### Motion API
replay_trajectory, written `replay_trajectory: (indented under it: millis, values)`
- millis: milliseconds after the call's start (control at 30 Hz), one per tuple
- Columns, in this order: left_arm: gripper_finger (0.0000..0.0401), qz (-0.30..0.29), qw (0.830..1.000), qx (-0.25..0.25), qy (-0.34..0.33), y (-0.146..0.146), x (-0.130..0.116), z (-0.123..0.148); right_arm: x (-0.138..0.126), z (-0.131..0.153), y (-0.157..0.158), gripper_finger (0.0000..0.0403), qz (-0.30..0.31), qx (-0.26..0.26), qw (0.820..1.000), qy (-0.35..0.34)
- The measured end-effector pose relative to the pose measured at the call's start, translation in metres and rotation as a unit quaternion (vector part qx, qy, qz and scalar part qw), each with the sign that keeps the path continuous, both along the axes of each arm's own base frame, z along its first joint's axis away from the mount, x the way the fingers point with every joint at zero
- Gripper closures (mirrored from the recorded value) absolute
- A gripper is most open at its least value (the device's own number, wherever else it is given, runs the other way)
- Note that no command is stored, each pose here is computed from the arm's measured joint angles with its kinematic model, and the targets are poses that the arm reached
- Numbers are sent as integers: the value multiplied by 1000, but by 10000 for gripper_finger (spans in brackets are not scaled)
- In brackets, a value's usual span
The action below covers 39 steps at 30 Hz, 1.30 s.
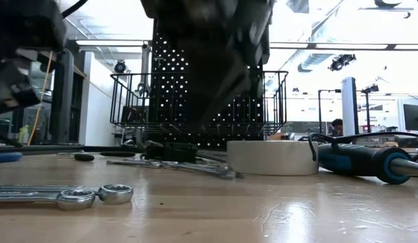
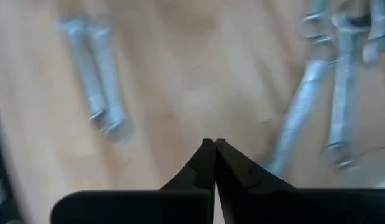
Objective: Hang tools onto peg board
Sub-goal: Hang the wrench on the peg board
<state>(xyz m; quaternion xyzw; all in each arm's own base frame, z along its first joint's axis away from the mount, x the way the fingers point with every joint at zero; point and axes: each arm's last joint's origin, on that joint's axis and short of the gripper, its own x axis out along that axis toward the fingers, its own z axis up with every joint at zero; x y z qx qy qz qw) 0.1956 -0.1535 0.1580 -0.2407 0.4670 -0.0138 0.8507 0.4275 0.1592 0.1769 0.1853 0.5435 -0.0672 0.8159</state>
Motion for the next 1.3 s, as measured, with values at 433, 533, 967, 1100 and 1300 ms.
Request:
replay_trajectory:
  millis: [433, 533, 967, 1100, 1300]
  values:
    - [401, -41, 980, 188, -42, 53, 74, 7, -32, 0, 56, 403, -86, 57, 994, 47]
    - [401, -42, 976, 213, -28, 65, 92, 0, -38, 4, 66, 403, -131, 70, 988, 43]
    - [401, 10, 975, 222, -11, 73, 110, -17, -111, 91, 79, 403, -350, 21, 932, -91]
    - [401, 4, 975, 216, -41, 73, 111, -20, -123, 94, 78, 403, -395, 1, 912, -110]
    - [401, -12, 980, 178, -85, 73, 105, -31, -123, 96, 78, 403, -405, -2, 904, -135]
